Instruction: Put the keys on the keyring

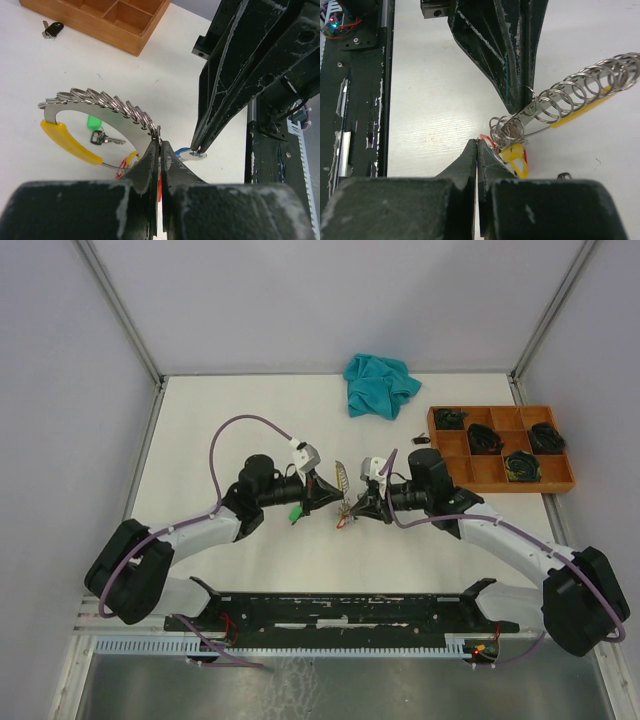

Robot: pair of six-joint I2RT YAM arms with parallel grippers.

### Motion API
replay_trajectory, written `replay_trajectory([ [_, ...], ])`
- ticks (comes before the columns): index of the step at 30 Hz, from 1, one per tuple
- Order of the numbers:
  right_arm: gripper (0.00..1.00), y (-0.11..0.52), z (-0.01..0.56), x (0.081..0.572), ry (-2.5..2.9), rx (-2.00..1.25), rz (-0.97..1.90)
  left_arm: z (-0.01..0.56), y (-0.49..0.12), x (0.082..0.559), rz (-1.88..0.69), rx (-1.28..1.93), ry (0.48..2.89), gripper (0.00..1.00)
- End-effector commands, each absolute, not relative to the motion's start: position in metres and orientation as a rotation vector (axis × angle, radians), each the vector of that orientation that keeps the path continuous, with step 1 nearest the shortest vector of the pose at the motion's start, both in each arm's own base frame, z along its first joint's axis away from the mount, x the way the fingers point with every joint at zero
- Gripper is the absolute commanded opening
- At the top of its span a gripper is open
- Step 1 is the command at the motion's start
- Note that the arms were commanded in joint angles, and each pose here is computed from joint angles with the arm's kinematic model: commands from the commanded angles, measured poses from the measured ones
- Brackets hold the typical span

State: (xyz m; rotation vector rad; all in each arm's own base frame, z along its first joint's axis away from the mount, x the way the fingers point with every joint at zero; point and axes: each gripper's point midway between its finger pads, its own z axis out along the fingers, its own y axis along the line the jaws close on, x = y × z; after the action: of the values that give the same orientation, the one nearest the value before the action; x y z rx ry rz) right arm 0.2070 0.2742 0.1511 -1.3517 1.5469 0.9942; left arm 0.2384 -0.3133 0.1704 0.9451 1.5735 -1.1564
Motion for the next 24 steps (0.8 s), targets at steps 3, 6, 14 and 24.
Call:
replay_trajectory([
  [3,0.01,0.268,0.179,0.221,1.537,-1.247,0.927,0.206,-0.311,0.237,-1.097,0.99,1.446,0.03],
  [6,0.01,0.262,0.18,0.227,1.667,-1.181,0.916,0.201,-0.308,0.238,-1.058,1.034,1.471,0.03],
  [14,0.0,0.219,0.149,0.213,2.221,-0.83,0.809,0.204,-0.284,0.243,-0.848,1.091,1.523,0.03],
  [24,0.0,0.152,0.114,0.187,2.678,-0.473,0.224,0.212,-0.261,0.245,-0.671,1.14,1.526,0.03],
])
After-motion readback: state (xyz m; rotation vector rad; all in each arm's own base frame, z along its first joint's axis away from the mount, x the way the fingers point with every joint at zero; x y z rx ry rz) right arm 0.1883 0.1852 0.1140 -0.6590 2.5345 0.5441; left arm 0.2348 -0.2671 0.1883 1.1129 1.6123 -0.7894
